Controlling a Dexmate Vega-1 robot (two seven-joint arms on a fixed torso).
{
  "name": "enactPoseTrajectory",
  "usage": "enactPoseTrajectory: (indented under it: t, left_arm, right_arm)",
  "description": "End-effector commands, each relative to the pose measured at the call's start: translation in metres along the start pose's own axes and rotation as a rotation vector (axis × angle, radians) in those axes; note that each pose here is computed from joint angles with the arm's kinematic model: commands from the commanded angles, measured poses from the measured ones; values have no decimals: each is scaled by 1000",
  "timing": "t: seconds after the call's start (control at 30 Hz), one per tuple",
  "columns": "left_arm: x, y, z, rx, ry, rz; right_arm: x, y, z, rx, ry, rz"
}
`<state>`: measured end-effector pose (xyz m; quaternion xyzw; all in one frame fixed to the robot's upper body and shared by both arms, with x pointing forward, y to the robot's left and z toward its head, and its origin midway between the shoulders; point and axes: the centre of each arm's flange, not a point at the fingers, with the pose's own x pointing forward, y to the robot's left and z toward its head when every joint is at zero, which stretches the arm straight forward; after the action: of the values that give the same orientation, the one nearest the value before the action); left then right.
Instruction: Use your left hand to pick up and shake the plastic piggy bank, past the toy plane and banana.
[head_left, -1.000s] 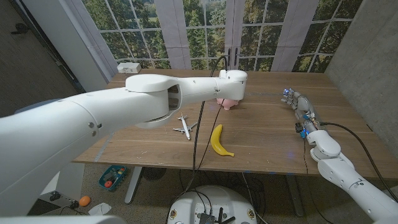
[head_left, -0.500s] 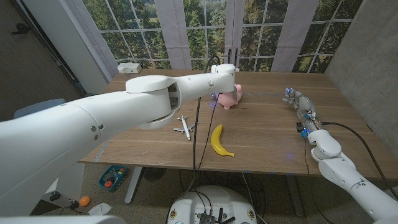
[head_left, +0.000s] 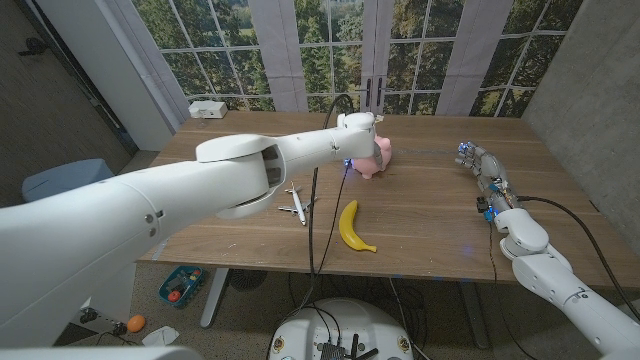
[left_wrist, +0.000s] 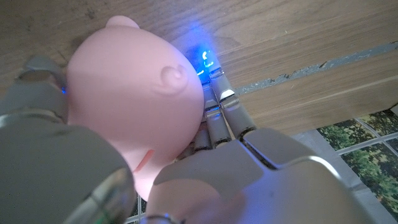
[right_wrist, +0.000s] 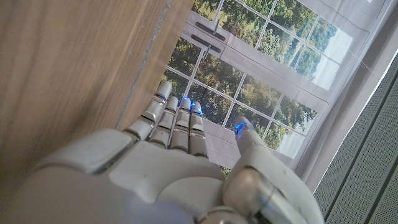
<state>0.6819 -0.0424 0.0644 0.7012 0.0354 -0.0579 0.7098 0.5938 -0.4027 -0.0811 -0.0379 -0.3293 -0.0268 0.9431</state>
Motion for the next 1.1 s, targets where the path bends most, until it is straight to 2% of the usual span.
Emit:
enactPoseTrajectory:
  t: [0.03,0.33,0.6,0.93,1.1]
  left_arm:
    - [-10,-3,1,59,-3,200]
    - [-15,-1,-1,37,-15,249]
    - [-25,3,-8,-18,-48,305]
    - [-39,7,-19,-106,-73,395]
    - [-45,8,-30,-174,-110,454]
  right_arm:
    - [-1,0,0,-4,0,-13]
    - [-2,-1,3,-15,-2,-15]
    - [-3,-1,8,-24,-9,-12]
    - [-2,1,11,-23,-14,-4]
    - [-2,3,12,-21,-17,-4]
